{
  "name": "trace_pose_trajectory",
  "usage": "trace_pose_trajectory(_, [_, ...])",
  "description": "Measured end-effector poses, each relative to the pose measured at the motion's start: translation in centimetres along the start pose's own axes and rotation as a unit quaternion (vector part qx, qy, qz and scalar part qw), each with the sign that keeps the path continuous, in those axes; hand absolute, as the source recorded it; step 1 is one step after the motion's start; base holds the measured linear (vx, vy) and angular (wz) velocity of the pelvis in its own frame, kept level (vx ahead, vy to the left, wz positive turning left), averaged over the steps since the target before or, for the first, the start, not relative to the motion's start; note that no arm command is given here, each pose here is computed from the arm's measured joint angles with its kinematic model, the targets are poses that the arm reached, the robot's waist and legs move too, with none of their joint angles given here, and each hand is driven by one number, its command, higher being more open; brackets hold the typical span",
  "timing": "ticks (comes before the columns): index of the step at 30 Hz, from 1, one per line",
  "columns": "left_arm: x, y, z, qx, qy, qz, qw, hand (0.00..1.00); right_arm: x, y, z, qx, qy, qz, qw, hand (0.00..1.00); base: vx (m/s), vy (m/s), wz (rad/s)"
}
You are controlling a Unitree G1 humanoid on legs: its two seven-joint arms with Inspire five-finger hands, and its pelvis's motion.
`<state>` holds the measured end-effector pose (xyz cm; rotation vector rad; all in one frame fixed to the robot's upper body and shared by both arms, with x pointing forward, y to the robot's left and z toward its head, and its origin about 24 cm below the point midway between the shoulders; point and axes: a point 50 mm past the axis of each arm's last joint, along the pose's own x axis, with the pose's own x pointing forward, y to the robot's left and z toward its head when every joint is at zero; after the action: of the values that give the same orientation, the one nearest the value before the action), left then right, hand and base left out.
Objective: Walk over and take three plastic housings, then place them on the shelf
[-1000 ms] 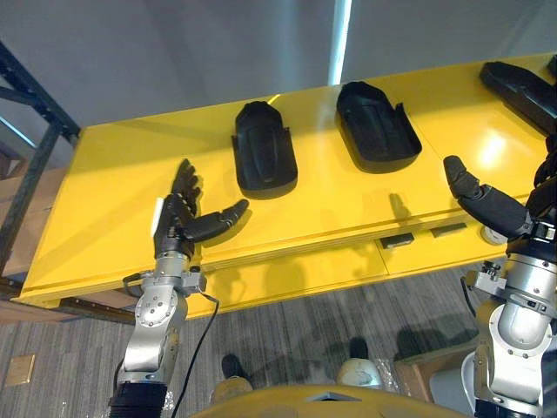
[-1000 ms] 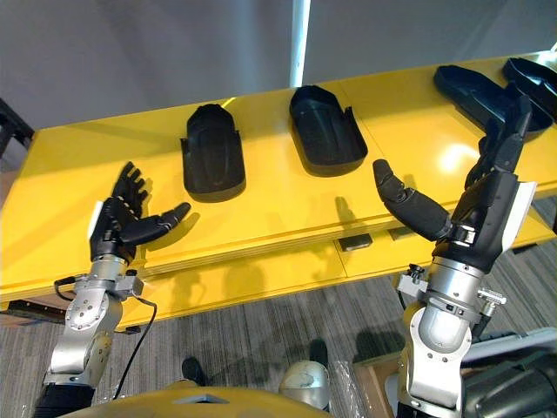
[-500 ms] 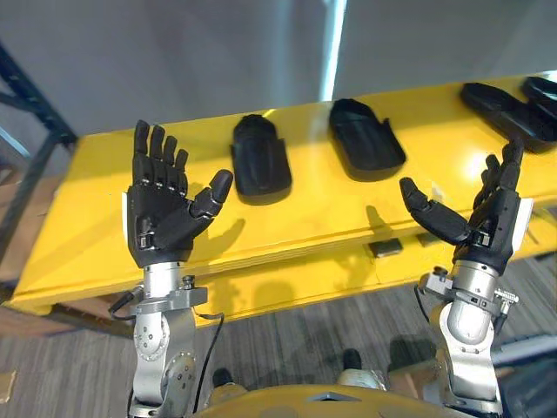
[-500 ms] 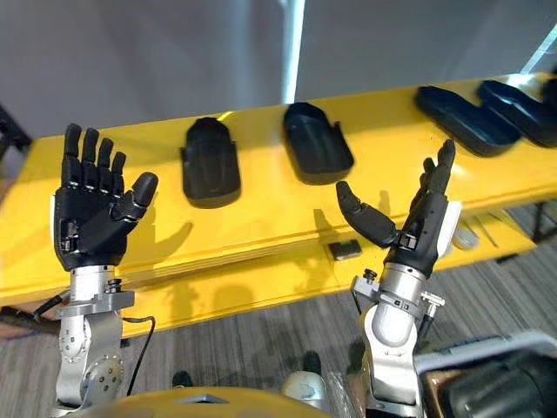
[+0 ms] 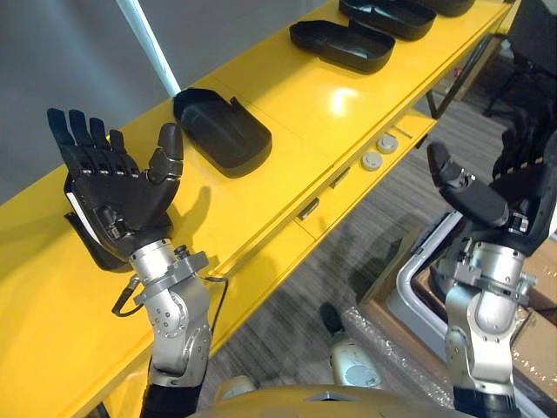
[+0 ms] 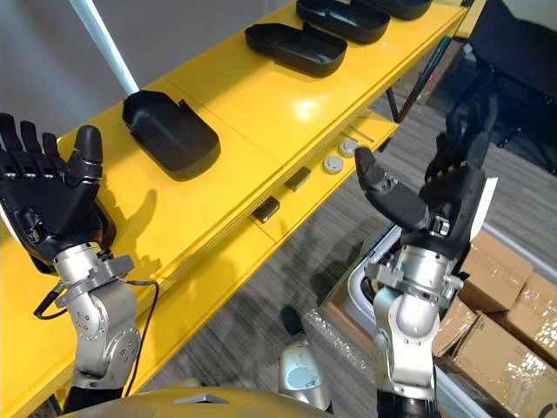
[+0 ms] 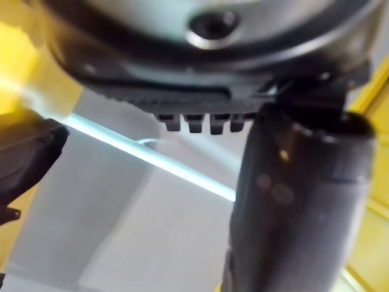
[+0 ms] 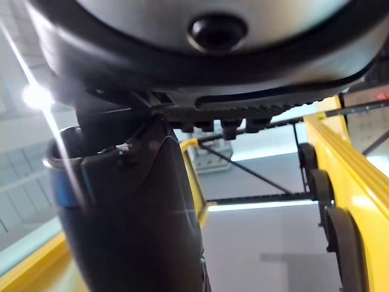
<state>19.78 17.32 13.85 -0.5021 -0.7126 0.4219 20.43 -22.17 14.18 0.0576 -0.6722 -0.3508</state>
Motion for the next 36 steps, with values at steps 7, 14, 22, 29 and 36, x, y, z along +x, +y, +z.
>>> trace_pose_trajectory(7, [0.2, -0.4, 0.8, -0.008, -0.016, -0.029, 0.999, 1.0, -3.3, 0.6, -3.0, 0.02, 0.103, -0.024, 0.994, 1.0, -0.01, 0.1, 0.14])
trace_pose_trajectory(14, [0.2, -1.1, 1.2, 0.0, -0.01, -0.085, 0.996, 1.0, -6.9, 1.7, -4.0, 0.107, 0.179, -0.024, 0.978, 1.0, -0.25, 0.067, -1.01])
trace_pose_trajectory(22, [-0.9, 0.9, 0.7, 0.023, 0.056, -0.119, 0.991, 1.0, -4.7, 7.9, -6.7, 0.085, 0.151, 0.074, 0.982, 1.0, -0.1, -0.217, -0.3])
trace_pose_trajectory(29, [-1.6, 1.9, 0.0, -0.069, 0.1, -0.086, 0.989, 1.0, -5.4, 7.6, -7.6, 0.013, 0.198, 0.113, 0.974, 1.0, -0.01, -0.406, -0.54])
trace_pose_trajectory(36, [-4.1, 1.6, -2.2, -0.113, 0.178, -0.048, 0.976, 1.0, -9.6, 0.6, -6.9, -0.044, 0.302, 0.05, 0.951, 1.0, 0.04, -0.165, -0.45])
